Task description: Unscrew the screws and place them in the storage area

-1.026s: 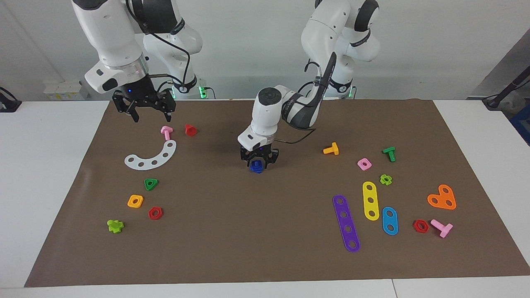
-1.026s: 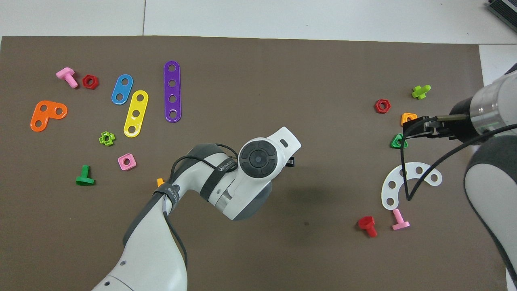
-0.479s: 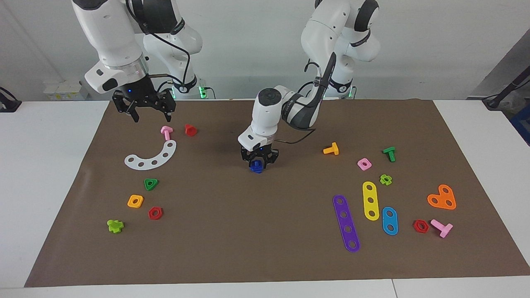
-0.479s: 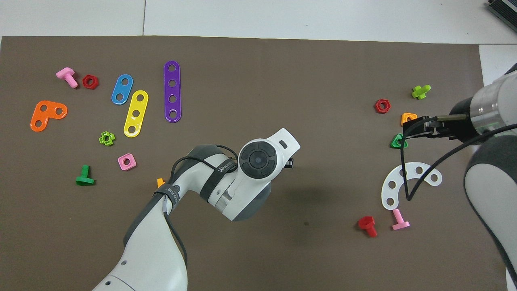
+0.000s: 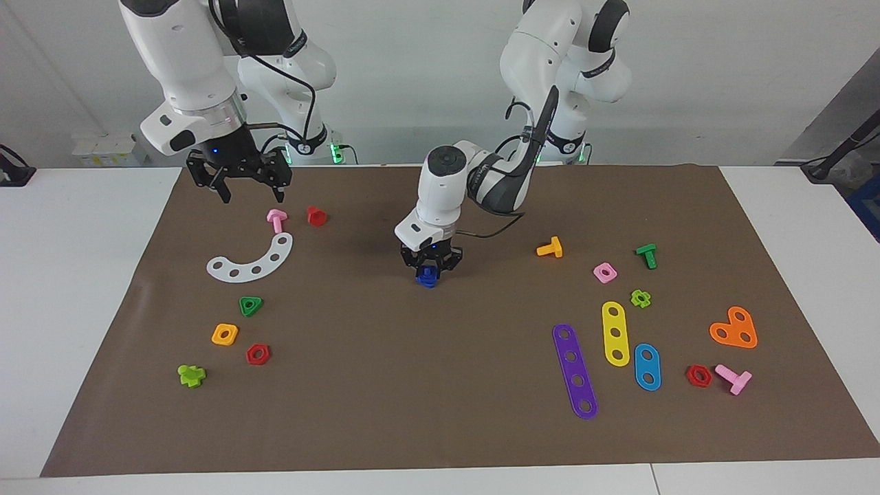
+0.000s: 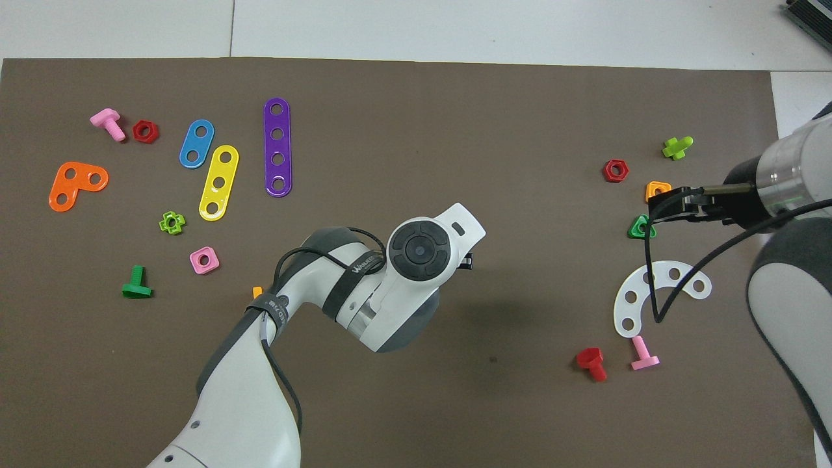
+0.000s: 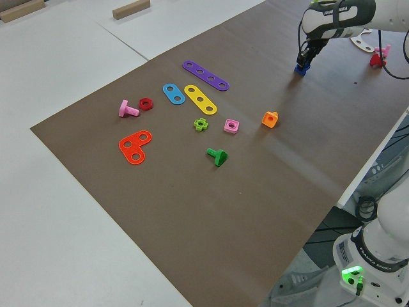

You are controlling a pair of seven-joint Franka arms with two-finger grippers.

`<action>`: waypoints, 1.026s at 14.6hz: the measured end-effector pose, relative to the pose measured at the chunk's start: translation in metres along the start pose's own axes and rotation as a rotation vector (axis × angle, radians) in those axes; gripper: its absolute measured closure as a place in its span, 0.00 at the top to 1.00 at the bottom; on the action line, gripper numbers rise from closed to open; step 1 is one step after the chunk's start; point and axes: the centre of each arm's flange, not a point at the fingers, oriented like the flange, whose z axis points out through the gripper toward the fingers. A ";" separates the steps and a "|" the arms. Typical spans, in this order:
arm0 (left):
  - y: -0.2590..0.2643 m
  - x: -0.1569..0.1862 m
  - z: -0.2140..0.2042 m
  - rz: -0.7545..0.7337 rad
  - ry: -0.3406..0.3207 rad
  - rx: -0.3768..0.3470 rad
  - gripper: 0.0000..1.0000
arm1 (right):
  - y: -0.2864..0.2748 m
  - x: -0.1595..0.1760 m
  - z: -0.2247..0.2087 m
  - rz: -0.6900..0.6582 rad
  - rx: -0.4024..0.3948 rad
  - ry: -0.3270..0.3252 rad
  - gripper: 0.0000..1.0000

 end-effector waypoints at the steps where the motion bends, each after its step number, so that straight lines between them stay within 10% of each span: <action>1: 0.003 0.004 -0.011 -0.008 -0.013 0.008 0.46 | 0.000 0.000 0.000 0.000 0.000 0.000 1.00; 7: -0.006 0.037 -0.074 -0.119 -0.057 0.026 0.46 | 0.003 0.000 0.000 0.006 0.000 0.000 1.00; 15: -0.239 0.117 -0.116 -0.132 -0.120 0.052 0.46 | -0.064 -0.004 0.019 -0.026 0.012 0.044 0.98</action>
